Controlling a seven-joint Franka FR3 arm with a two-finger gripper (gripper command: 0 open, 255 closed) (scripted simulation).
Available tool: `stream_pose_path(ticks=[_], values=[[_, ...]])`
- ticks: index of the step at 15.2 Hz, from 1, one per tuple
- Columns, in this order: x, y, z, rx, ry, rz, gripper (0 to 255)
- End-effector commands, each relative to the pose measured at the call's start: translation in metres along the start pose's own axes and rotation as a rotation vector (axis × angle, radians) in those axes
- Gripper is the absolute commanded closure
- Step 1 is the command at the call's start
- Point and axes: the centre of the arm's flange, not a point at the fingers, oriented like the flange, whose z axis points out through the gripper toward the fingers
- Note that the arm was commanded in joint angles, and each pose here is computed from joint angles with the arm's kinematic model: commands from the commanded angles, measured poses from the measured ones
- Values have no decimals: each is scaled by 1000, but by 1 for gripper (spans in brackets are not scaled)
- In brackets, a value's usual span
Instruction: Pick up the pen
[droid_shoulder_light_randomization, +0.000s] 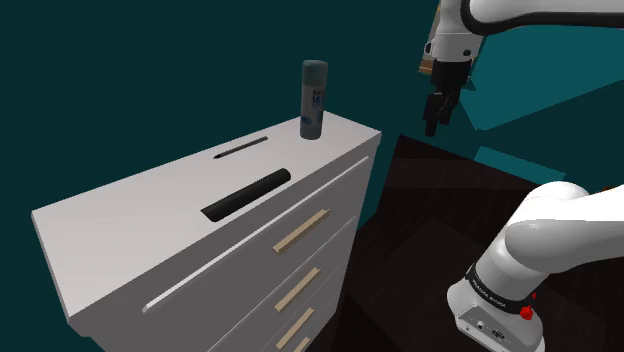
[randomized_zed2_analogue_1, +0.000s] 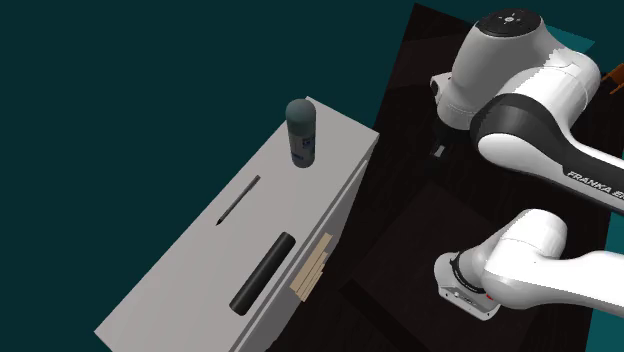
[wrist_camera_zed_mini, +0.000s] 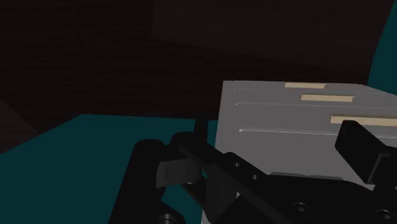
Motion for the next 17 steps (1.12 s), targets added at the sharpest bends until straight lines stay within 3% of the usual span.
stream_pose_path(ticks=[1, 9, 17], values=[[0, 0, 0, 0, 0, 0, 0], [26, -96, 2, 31, 35, 328, 0], [81, -179, -1, 63, 70, 657, 0]])
